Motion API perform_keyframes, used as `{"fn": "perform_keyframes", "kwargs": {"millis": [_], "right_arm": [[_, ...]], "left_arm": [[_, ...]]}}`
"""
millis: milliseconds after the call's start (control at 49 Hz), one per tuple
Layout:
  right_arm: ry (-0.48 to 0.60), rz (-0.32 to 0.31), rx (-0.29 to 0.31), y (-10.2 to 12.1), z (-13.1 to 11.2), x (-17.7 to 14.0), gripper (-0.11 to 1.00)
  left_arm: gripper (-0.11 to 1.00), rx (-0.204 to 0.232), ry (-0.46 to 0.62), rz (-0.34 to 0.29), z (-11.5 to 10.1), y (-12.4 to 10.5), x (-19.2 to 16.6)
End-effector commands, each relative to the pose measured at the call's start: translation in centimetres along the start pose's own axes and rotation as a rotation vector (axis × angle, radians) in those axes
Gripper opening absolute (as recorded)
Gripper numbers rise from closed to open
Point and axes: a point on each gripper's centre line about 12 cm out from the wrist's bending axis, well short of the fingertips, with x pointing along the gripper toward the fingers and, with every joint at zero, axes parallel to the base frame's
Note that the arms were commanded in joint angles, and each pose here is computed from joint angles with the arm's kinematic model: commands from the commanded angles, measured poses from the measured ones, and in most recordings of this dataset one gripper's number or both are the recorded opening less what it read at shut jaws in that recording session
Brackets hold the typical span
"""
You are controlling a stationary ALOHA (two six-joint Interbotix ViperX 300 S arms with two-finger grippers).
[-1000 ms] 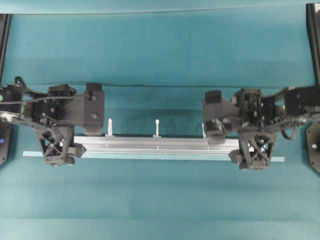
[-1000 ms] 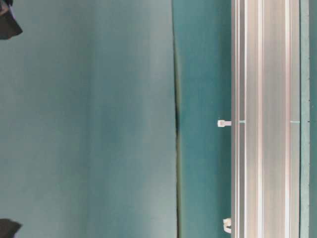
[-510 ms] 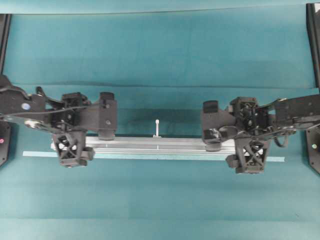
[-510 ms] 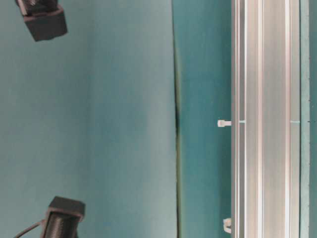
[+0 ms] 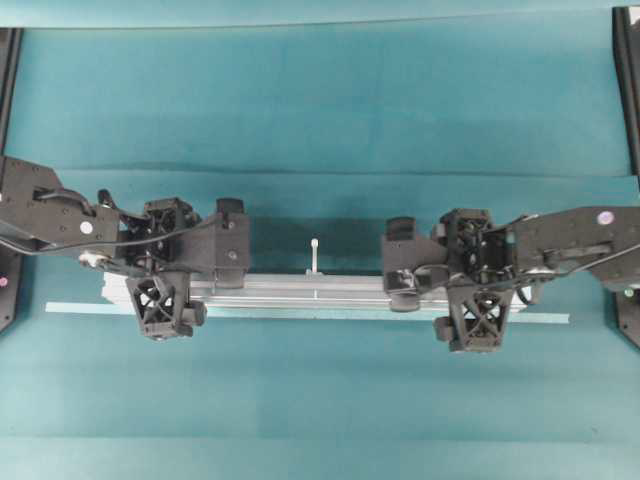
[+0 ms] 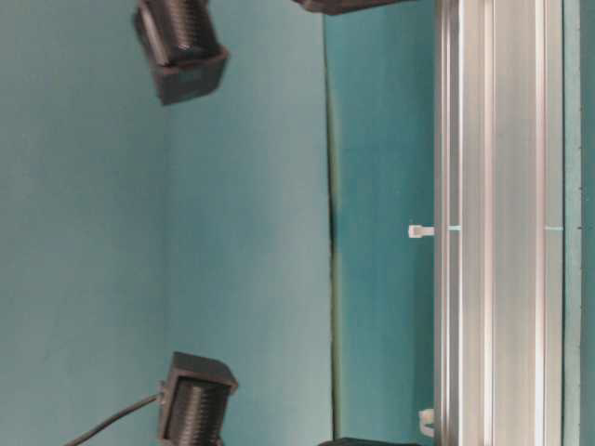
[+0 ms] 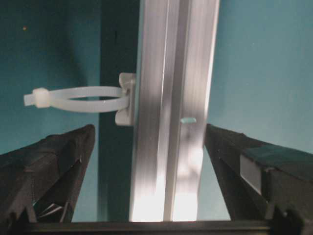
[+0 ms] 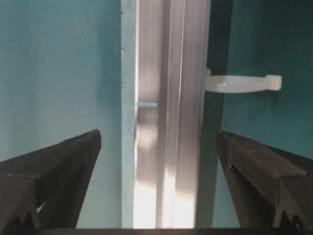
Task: Lift the large metal rail with both hands.
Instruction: 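Lower both grippers around the rail ends and close them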
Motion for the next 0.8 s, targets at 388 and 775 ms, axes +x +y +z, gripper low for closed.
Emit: {"fn": "perform_keyframes", "kwargs": {"millis": [388, 775], "right_arm": [[0.0, -0.001, 0.025, 0.0, -0.2, 1.2, 0.91], [0.002, 0.004, 0.093, 0.1, -0.2, 1.2, 0.39]], "left_arm": [[0.93, -0.001, -0.009, -0.004, 0.3, -0.4, 0.4], [0.36, 0.033, -0.017, -0.014, 0.5, -1.1, 0.3]]}}
